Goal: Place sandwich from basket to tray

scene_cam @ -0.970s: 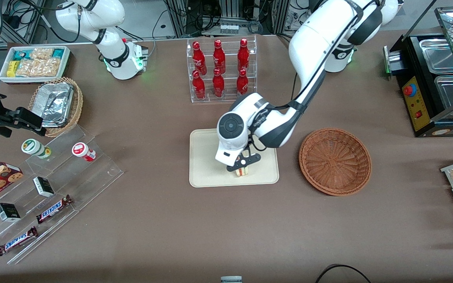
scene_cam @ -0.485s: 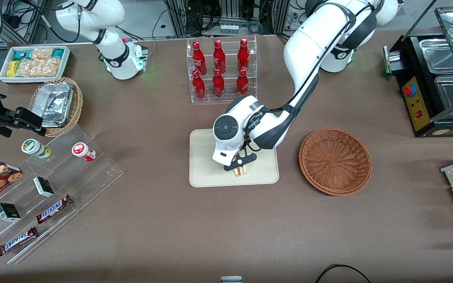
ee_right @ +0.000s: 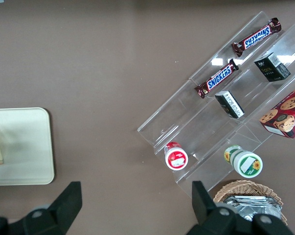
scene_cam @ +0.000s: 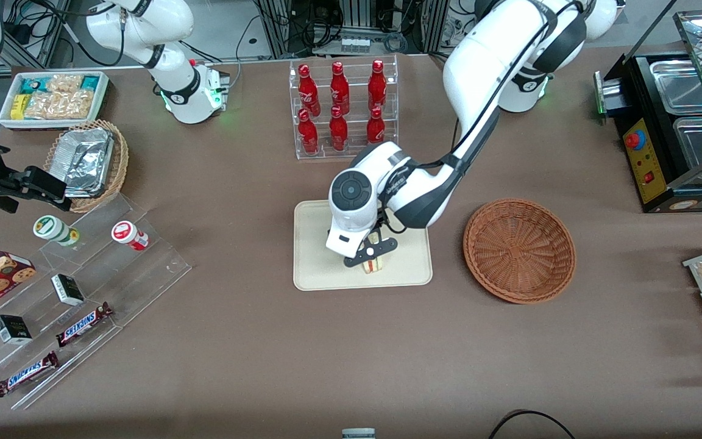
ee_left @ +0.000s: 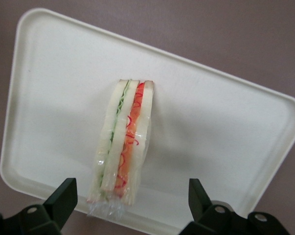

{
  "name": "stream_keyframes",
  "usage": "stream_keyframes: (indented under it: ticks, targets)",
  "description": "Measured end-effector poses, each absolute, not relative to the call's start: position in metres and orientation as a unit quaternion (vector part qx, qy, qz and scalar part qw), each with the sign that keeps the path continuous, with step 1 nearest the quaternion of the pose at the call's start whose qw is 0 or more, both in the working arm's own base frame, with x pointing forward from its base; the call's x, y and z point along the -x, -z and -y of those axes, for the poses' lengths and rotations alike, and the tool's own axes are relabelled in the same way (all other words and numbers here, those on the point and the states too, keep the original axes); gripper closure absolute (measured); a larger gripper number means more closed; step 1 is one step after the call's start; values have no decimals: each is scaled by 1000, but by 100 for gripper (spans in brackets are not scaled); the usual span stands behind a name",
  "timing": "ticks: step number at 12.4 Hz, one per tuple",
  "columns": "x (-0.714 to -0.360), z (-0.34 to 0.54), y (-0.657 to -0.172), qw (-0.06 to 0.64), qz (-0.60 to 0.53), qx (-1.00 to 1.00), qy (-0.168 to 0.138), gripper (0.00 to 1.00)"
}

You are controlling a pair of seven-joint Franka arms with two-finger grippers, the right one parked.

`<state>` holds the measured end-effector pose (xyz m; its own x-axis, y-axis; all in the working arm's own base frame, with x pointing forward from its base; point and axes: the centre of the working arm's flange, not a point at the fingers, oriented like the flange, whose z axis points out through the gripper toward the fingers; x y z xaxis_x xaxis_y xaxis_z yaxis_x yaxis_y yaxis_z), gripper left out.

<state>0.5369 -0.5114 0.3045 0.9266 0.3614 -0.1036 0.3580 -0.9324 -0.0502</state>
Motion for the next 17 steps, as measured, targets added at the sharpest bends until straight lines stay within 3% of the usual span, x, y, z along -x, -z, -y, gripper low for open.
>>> stream_keyframes:
  ticks: [3,5,11,17]
  targets:
    - [-541,489,-360,29,145,988,-50,0]
    - [-552,454,-389,53,140,987,-63,0]
    - [-597,295,-409,81,89,987,-109,0]
    - [-591,153,-469,75,39,988,-126,0]
